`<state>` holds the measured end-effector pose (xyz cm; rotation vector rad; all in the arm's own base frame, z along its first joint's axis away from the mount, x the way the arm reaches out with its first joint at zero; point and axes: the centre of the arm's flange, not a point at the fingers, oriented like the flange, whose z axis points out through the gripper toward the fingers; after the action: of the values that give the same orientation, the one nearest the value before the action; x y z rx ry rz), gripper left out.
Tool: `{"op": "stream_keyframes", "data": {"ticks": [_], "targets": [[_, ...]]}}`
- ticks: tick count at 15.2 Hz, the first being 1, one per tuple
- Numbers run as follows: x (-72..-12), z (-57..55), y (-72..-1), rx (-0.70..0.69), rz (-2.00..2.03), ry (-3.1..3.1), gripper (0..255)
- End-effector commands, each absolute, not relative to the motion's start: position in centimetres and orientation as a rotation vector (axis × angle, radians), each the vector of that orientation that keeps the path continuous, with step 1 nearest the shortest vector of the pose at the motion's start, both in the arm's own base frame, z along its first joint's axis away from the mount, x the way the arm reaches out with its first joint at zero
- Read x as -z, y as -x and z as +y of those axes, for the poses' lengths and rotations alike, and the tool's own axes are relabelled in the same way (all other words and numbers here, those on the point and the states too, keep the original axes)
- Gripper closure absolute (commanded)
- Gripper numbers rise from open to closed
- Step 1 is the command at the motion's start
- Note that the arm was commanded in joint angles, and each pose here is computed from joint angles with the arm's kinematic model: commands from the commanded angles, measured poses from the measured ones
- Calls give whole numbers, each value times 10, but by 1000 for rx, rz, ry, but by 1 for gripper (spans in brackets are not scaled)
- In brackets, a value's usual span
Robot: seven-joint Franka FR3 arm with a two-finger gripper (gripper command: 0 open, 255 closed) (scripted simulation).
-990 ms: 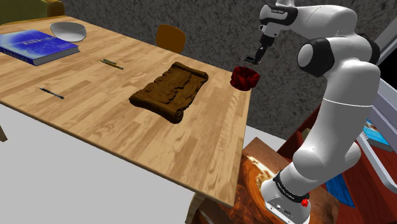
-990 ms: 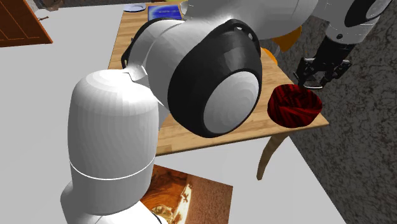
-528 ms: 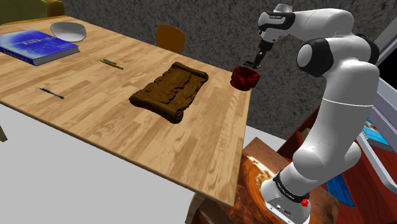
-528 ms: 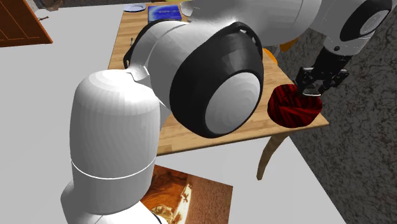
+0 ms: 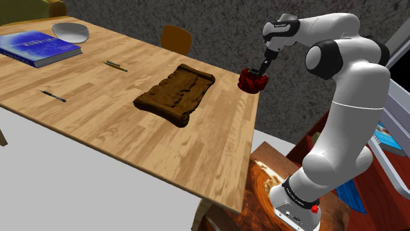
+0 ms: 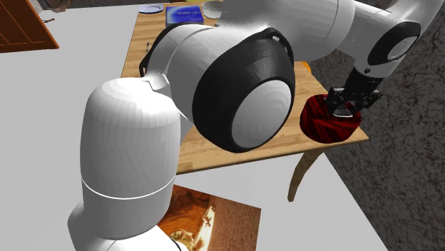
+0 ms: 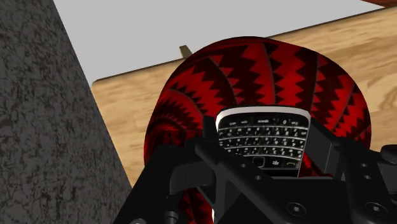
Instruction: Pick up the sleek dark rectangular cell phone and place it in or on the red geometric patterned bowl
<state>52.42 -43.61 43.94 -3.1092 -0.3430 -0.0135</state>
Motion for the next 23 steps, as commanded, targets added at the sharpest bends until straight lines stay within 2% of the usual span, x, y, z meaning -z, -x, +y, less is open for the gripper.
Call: {"op": "stream_keyframes", "data": {"ticks": [1,7,8,13,17,23], "targets": [[-436,-436,-524,14,-343,3110,255],[-436,-436,-524,14,-343,3110,255],[-436,-436,-524,14,-343,3110,0],[-436,-436,-524,14,-343,3110,0],[-486,-437,-524,14,-343,3110,0],[-486,-437,-524,14,-343,3110,0]]}}
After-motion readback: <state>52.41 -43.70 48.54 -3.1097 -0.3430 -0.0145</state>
